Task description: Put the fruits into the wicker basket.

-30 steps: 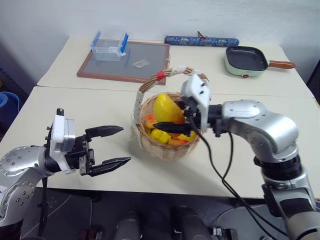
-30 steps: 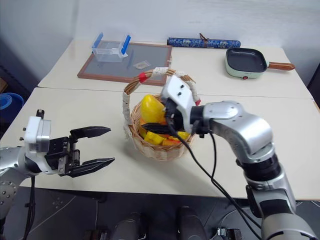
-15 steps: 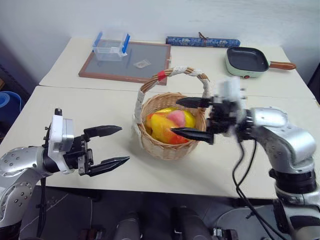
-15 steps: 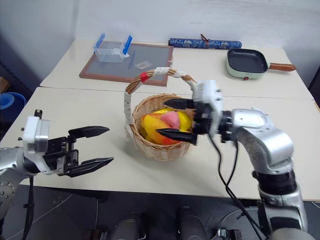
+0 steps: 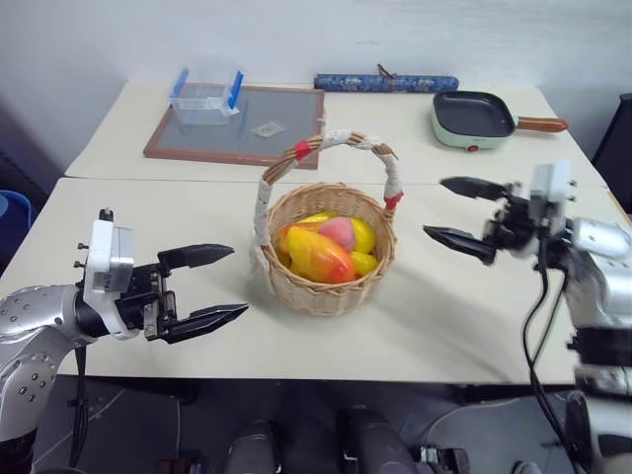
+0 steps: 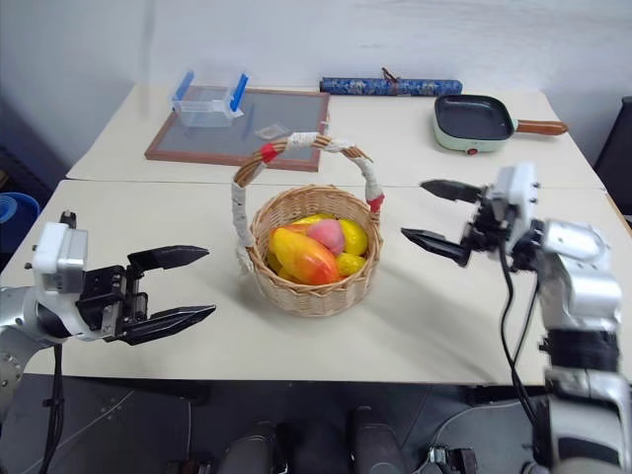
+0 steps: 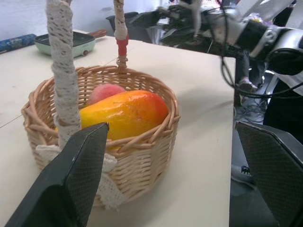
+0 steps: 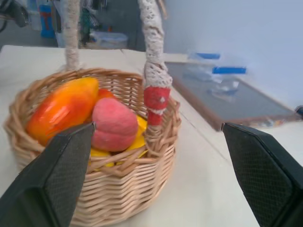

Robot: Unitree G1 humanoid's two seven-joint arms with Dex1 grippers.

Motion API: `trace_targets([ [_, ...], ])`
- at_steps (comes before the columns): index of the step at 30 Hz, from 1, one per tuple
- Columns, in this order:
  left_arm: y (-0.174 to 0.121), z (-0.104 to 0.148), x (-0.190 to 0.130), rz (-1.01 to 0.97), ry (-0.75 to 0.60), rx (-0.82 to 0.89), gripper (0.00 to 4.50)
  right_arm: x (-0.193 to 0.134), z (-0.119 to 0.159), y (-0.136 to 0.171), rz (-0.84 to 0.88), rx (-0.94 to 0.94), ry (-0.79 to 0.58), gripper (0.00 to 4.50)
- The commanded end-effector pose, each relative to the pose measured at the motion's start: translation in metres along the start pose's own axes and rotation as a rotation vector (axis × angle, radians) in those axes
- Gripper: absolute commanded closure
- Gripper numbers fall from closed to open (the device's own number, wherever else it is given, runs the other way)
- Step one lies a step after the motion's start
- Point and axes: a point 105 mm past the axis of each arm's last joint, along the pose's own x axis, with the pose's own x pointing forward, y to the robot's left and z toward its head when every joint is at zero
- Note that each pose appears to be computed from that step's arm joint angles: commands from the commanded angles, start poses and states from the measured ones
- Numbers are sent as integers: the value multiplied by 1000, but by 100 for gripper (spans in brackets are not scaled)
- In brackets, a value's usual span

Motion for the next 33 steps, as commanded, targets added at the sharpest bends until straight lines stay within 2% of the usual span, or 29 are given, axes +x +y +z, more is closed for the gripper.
trace_targets([
  [1, -1, 10, -1, 9, -26, 41, 0, 14, -6, -7, 74, -16, -12, 6],
  [5, -1, 13, -3, 24, -33, 47, 0, 50, -5, -6, 266, 33, -16, 6],
  [8, -4, 15, -4, 33, -37, 45, 0, 69, 2, -6, 330, 40, -30, 60],
  [14, -11, 14, -9, 68, -30, 35, 0, 92, 14, -1, 420, 101, -36, 266],
  [19, -16, 12, -11, 75, -21, 22, 0, 79, 9, 7, 465, 149, 18, 434],
  [20, -16, 12, -11, 74, -21, 22, 0, 75, 11, 7, 467, 150, 18, 449],
  [24, -15, 13, -6, 55, -32, 21, 0, 57, 23, 3, 437, 147, -20, 449],
  [28, -8, 14, 4, 14, -57, 24, 0, 14, 51, -23, 149, 133, -125, 449],
  [31, -2, 14, 12, -22, -72, 25, 0, -31, 54, -37, -120, 87, -94, 449],
  [33, 0, 14, 15, -43, -77, 27, 0, -54, 54, -41, -236, 78, -70, 449],
])
